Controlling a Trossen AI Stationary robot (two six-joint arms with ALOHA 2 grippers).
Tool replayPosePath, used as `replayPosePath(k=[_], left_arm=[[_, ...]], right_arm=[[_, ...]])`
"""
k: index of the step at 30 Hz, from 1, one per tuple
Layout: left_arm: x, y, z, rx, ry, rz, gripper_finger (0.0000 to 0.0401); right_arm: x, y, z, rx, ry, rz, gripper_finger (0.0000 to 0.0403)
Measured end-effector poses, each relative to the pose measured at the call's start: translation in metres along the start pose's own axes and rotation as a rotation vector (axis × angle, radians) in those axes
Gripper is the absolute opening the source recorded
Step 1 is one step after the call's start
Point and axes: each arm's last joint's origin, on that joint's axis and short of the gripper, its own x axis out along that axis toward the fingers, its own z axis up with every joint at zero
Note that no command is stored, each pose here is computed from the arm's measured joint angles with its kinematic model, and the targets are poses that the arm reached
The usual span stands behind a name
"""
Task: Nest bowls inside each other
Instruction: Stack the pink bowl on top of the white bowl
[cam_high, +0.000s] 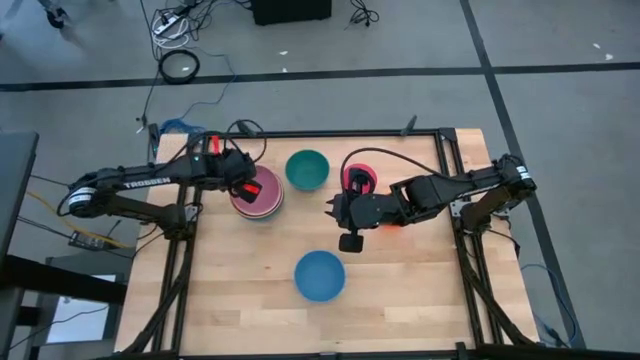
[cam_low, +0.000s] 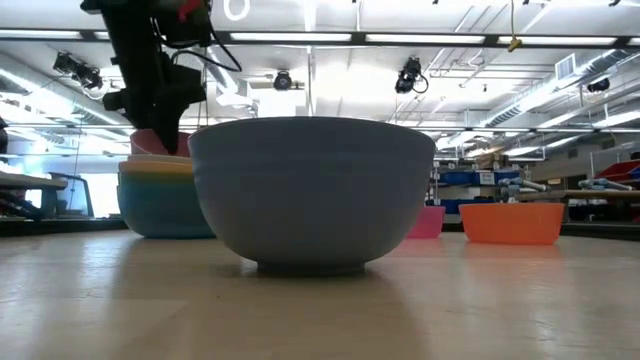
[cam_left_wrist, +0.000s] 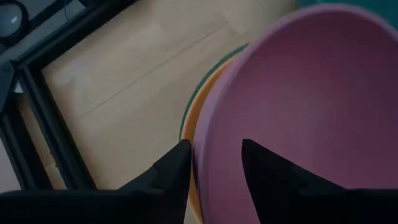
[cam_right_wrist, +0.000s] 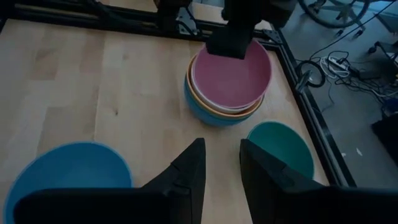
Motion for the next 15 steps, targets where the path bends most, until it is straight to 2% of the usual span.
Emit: replayPosePath(k=[9, 15], left_arm=[[-0.036, 0.001, 0.026, 0.004, -0.102, -0.067, 0.0152], [-0.031, 0.002, 0.023, 0.018, -0.090, -0.033, 0.0152]], right_arm=[[0.001, -0.002, 0.000, 0.007, 0.002, -0.005, 0.0087], [0.001, -0.003, 0.000, 0.009, 0.002, -0.007, 0.0087]])
